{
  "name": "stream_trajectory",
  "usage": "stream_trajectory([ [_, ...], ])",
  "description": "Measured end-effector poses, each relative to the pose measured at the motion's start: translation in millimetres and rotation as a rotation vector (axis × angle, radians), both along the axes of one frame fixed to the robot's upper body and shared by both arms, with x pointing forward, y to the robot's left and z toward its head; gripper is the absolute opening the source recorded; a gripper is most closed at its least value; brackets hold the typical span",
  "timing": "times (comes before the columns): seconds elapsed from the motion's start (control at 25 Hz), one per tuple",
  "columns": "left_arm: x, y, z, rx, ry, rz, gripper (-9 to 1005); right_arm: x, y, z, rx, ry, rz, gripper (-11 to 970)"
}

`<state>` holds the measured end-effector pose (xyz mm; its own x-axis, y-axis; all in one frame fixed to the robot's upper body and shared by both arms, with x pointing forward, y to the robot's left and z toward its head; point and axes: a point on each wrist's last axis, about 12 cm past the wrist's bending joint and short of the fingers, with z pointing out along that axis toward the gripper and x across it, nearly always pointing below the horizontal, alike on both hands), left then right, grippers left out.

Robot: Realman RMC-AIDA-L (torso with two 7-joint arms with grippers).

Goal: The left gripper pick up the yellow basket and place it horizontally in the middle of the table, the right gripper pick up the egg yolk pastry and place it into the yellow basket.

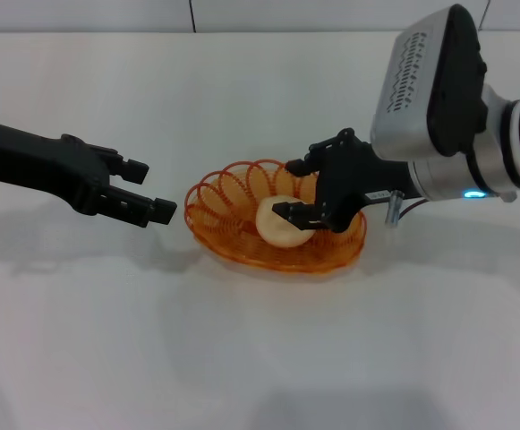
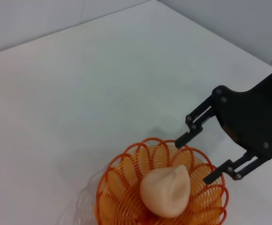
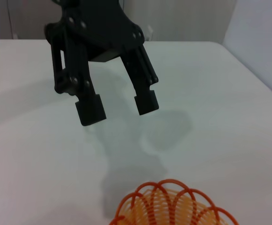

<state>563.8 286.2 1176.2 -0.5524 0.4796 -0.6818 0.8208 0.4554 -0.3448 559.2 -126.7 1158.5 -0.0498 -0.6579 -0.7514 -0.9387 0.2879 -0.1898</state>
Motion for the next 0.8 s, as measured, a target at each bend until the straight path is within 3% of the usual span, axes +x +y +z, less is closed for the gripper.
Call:
stream_trajectory([
  [0.16,0.0,0,0.0,0.001,-0.001,0.000,888,-3.0,-5,3.7,0.011,-0.010,-0.010,482],
  [0.36,-0.1,1,0.1,0.002,-0.003,-0.001,888,-4.6,-21,5.8,0.023,-0.001,-0.049,677],
  [0.64,-2.8,4,-2.6,0.005,-0.006,-0.002,888,-6.5,-59,6.0,0.074,0.029,-0.149,861],
  [0.8,-5.0,7,-4.8,0.008,-0.010,-0.004,888,-10.7,-79,2.0,0.110,0.036,-0.173,860],
])
